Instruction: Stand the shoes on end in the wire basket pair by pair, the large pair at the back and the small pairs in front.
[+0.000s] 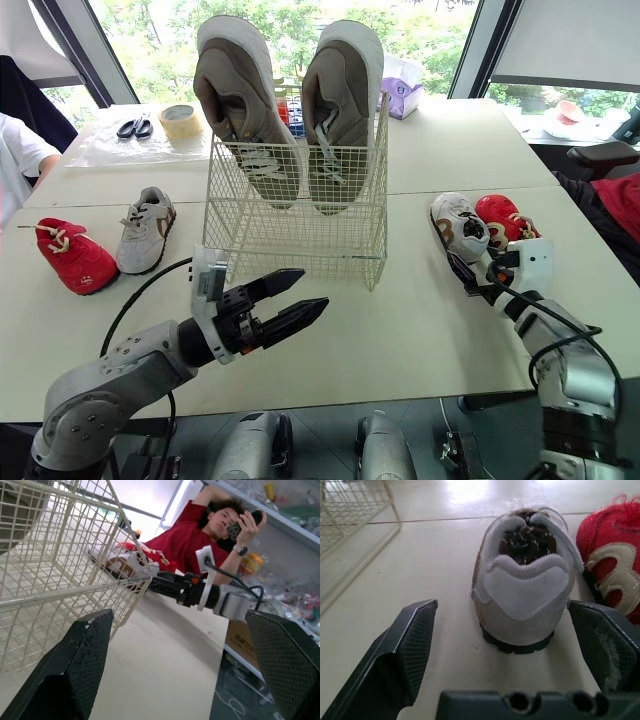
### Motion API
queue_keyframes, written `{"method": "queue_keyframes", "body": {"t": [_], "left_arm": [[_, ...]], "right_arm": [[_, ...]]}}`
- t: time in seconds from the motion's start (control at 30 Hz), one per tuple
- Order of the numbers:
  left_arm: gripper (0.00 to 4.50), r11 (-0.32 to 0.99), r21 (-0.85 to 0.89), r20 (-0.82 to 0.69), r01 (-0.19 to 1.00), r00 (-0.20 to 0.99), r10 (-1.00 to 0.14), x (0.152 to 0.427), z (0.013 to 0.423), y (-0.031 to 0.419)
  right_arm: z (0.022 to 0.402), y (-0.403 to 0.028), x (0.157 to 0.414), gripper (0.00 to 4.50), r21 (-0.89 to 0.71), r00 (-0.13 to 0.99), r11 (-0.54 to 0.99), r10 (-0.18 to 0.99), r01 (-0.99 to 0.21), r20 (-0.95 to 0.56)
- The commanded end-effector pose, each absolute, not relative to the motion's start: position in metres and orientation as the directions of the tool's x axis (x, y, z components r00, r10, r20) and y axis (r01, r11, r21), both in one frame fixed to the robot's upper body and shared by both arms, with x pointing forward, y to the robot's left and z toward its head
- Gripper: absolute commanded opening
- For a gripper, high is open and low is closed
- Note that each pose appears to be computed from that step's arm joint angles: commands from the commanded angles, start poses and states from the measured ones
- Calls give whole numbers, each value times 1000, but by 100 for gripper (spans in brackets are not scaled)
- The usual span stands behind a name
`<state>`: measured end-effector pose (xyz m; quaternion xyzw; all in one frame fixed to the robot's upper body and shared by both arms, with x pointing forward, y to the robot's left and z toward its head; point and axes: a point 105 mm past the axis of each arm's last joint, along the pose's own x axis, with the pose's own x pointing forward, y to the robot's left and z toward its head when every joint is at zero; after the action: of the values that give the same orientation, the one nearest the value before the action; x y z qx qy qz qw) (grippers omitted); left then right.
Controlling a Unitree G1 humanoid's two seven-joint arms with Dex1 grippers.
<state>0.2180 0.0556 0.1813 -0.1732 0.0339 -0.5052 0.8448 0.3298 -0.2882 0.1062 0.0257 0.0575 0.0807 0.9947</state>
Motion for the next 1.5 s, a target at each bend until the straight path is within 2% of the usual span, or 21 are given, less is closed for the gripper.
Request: {"method": "queue_keyframes", "body": {"t": [0.03,0.17,0.27,0.37,0.47,0.5,0.57,0.73,0.8,0.93,1.0,1.07,1.17,1.23,1.5], "left_arm": [[431,425,-292,150,857,480,-864,217,190,56],[431,423,-290,130,858,474,-871,214,188,57],[431,423,-296,125,856,474,-872,213,188,59],[450,424,-301,118,854,474,-873,212,187,62],[450,419,-307,105,855,468,-878,211,184,63],[450,414,-309,100,856,463,-881,210,183,63],[450,405,-310,94,860,451,-887,209,183,65],[450,370,-300,113,879,418,-902,206,203,87],[450,380,-270,139,885,427,-894,217,236,113],[450,393,-205,382,896,443,-811,244,323,147],[450,392,-181,479,902,429,-766,254,358,158],[450,370,-182,531,911,408,-743,262,381,163],[450,315,-195,585,929,368,-723,275,409,170],[450,276,-197,607,941,338,-720,280,421,173],[450,199,-191,485,961,268,-833,286,422,166]], "right_arm": [[111,-297,340,450,28,991,993,118,-117,-62],[101,-293,361,450,77,995,993,94,-90,-43],[97,-288,367,450,94,995,991,96,-93,-27],[96,-283,370,365,103,994,989,106,-104,-10],[98,-279,372,221,113,993,986,121,-121,7],[99,-277,373,185,114,992,985,126,-127,14],[103,-275,372,139,106,991,985,133,-135,26],[151,-270,367,139,3,972,982,186,-188,142],[223,-278,365,139,-139,935,972,223,-190,277],[342,-286,353,139,-264,821,958,241,-114,517],[391,-271,340,139,-314,729,940,308,-133,612],[422,-243,325,139,-419,639,887,437,-193,632],[443,-194,301,139,-620,519,718,679,-318,520],[446,-170,291,139,-718,465,593,784,-365,411],[443,-118,267,139,-853,287,316,935,-416,207]]}}
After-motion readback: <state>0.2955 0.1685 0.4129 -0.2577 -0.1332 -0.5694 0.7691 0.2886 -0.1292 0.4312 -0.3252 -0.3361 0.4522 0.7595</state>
